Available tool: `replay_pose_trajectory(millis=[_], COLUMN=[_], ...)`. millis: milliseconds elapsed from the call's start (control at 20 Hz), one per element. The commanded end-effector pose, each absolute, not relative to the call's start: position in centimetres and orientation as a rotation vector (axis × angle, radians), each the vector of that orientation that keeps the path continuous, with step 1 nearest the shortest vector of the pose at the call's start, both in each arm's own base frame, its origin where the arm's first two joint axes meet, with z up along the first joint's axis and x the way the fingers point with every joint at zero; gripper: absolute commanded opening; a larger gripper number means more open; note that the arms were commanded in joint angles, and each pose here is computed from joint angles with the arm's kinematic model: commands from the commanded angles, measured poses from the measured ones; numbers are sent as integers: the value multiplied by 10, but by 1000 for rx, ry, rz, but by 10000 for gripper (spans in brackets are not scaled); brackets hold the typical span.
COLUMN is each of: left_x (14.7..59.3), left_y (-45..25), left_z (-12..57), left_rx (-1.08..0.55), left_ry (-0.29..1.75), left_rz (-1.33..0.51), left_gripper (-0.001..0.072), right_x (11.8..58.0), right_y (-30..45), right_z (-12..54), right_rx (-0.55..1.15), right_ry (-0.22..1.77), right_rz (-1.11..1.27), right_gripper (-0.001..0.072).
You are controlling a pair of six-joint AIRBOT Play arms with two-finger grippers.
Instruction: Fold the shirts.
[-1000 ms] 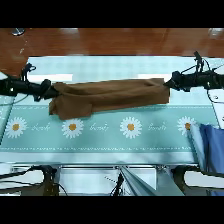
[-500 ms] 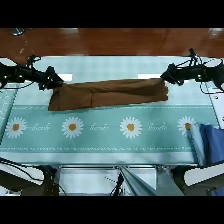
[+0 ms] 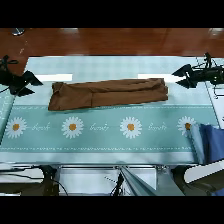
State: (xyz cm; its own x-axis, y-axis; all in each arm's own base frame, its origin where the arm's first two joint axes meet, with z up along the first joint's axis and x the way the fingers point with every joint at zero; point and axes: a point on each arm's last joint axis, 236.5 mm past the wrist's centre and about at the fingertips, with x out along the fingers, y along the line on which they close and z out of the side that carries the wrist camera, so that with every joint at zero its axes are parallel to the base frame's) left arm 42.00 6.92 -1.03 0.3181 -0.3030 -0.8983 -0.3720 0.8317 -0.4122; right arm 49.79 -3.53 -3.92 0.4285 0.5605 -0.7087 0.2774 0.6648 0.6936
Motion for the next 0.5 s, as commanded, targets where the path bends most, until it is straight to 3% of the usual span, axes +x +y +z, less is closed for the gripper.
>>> replay_pose_trajectory(millis=[0, 250, 450], left_x=[399, 356, 354], left_y=[44, -61, -104], left_z=[14, 16, 7], left_rx=[-598, -607, -550], left_ry=[1077, 1045, 1080], left_rz=[5, -233, -324], left_gripper=[705, 705, 704], right_x=[484, 476, 470], right_y=[-35, 7, 49], right_z=[-62, -98, -100], right_rx=[878, 873, 812], right_ry=[1239, 1358, 1413], right_rz=[216, 275, 352], right_gripper=[621, 621, 619])
